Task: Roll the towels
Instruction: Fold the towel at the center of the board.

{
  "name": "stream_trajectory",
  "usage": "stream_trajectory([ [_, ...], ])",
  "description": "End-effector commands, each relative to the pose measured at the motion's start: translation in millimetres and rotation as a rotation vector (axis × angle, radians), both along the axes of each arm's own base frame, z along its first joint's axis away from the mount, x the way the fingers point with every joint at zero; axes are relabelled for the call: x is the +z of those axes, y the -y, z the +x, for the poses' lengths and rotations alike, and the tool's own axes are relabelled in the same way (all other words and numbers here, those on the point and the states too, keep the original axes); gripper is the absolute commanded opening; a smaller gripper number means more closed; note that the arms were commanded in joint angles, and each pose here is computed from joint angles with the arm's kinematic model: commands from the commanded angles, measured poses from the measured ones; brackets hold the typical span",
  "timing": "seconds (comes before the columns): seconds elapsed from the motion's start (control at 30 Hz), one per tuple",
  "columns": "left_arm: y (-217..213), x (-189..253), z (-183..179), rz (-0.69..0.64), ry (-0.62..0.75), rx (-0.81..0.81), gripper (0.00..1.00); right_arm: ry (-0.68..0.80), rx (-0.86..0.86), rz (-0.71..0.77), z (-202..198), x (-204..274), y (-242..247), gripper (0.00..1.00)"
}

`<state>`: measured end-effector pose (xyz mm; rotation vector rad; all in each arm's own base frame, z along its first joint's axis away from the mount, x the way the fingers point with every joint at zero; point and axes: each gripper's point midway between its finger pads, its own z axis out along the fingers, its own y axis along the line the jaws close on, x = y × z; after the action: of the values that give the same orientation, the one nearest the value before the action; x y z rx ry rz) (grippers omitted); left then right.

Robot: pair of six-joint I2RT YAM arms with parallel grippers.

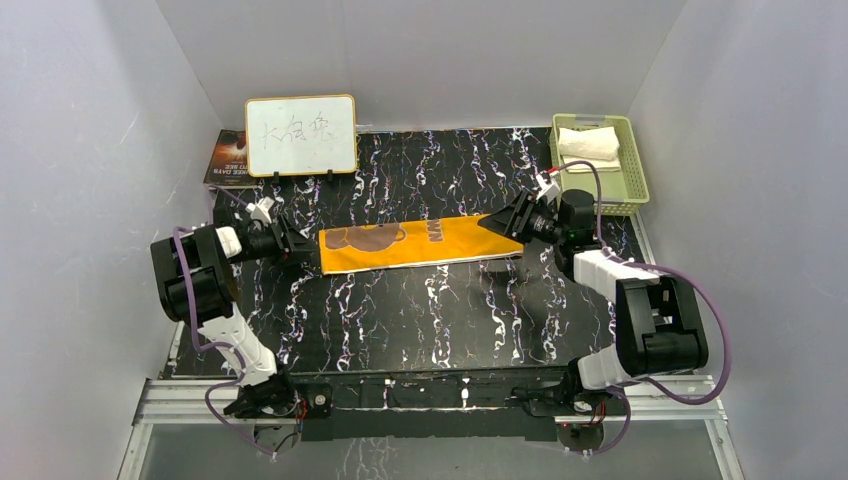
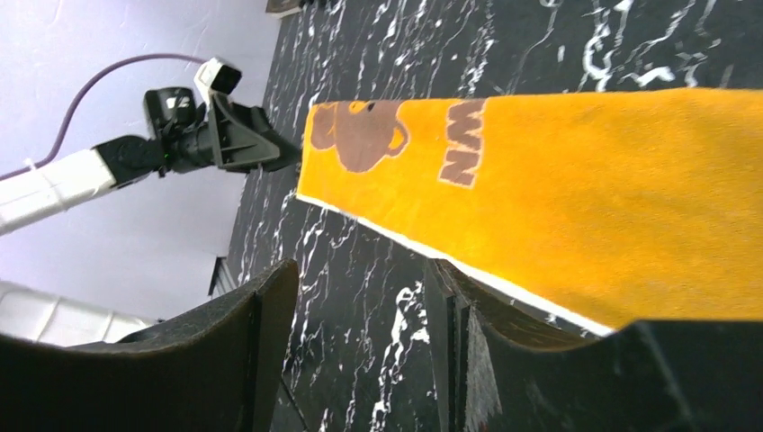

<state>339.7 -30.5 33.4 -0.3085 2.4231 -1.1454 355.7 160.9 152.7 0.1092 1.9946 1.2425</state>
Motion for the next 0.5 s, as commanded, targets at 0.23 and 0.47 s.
stream_trajectory([
  [0.23, 27, -22, -23, -0.074, -0.058, -0.105, 0.56, 0.191, 0.057, -0.008, -12, 46, -6, 0.55],
  [0.47, 34, -35, -26, -0.025, -0.098, -0.121, 0.48, 0.193, 0.076, 0.003, -16, 47, -8, 0.55],
])
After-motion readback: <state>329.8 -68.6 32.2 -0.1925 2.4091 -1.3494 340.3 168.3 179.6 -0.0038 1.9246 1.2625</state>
